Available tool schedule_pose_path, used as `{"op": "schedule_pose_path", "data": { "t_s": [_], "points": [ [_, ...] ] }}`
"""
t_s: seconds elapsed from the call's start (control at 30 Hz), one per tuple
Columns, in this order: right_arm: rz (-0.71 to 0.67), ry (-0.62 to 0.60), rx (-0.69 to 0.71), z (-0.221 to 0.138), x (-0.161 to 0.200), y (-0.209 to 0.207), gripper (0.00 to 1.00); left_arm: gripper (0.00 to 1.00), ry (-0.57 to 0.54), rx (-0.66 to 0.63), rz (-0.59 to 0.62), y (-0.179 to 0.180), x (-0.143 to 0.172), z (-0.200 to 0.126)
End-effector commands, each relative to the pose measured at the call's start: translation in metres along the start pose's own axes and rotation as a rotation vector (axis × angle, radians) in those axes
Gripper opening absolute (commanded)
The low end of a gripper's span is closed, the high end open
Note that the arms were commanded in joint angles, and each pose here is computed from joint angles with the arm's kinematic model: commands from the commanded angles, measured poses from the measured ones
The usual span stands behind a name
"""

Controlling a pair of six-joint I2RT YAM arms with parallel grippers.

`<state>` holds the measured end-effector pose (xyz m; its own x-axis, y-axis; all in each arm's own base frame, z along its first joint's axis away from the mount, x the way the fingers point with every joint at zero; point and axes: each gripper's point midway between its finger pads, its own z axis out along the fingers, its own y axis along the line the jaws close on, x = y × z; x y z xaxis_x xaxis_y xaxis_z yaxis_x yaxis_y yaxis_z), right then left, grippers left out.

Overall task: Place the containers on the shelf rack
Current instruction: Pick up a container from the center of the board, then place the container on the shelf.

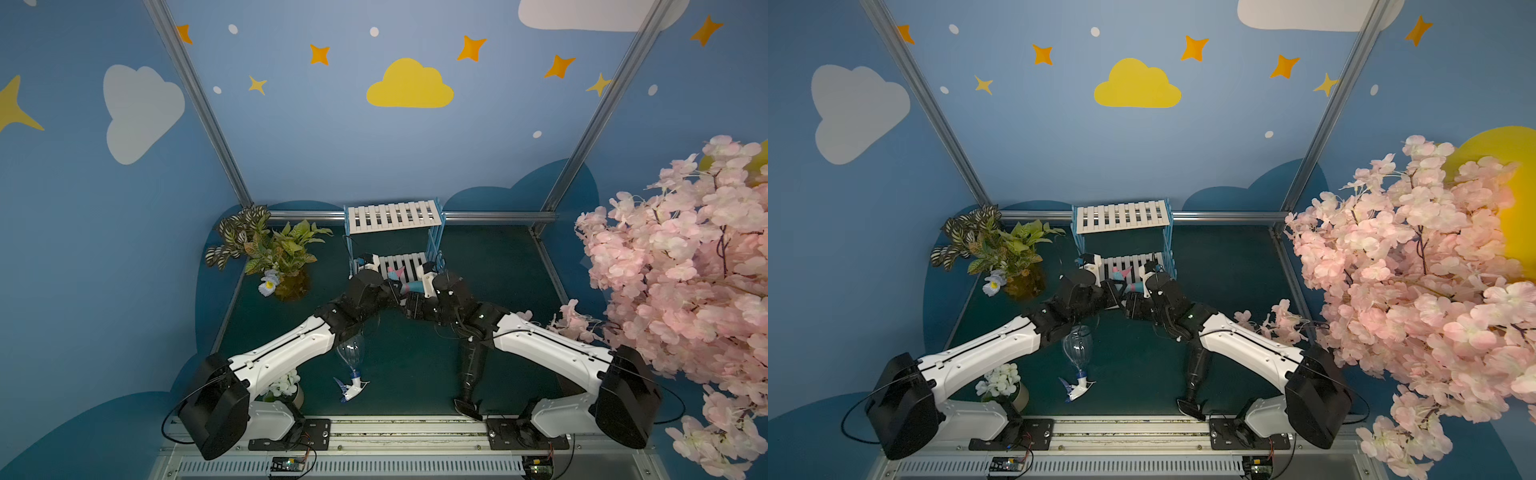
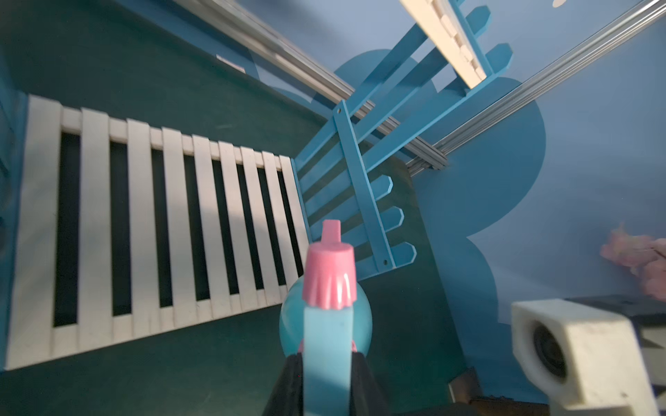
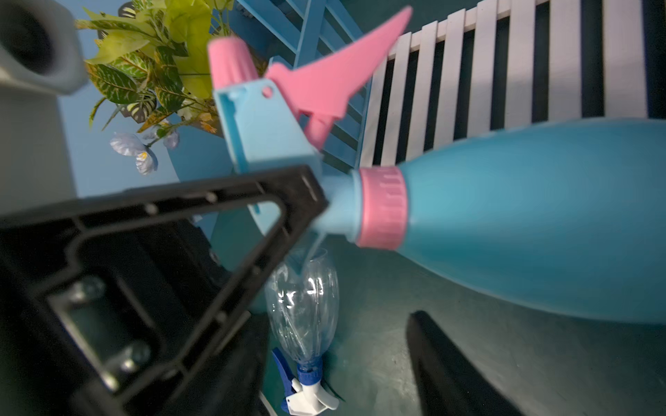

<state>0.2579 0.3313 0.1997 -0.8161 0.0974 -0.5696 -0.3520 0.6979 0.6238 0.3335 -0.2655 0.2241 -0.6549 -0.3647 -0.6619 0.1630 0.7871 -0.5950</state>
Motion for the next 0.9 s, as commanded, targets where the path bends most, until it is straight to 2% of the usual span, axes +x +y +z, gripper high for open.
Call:
{"op": "schedule_pose_path", "data": {
  "t_s": [0.0, 0.1, 0.33, 0.6, 0.87],
  "points": [
    [-0.04, -0.055, 0.048, -0.025, -0.011, -0.007, 0.87, 0.03, -0.036, -0.068, 0.211, -0.007, -0.026, -0.015],
    [-0.05, -0.111, 0.107, -0.043, -0.018, -0.021, 0.89, 0.03, -0.009, -0.169, 0.357, 0.002, -0.034, -0.015],
    [-0.032, -0.273, 0.251, -0.079, -0.031, -0.063, 0.9, 0.03, 0.09, -0.362, 0.555, 0.018, -0.047, 0.015],
    [-0.031, -0.313, 0.285, -0.095, -0.025, -0.079, 0.9, 0.03, 0.124, -0.477, 0.526, 0.05, -0.078, 0.047],
    [-0.054, -0.314, 0.319, -0.097, -0.025, -0.086, 0.9, 0.03, 0.085, -0.566, 0.504, 0.07, -0.104, 0.058]
  ]
}}
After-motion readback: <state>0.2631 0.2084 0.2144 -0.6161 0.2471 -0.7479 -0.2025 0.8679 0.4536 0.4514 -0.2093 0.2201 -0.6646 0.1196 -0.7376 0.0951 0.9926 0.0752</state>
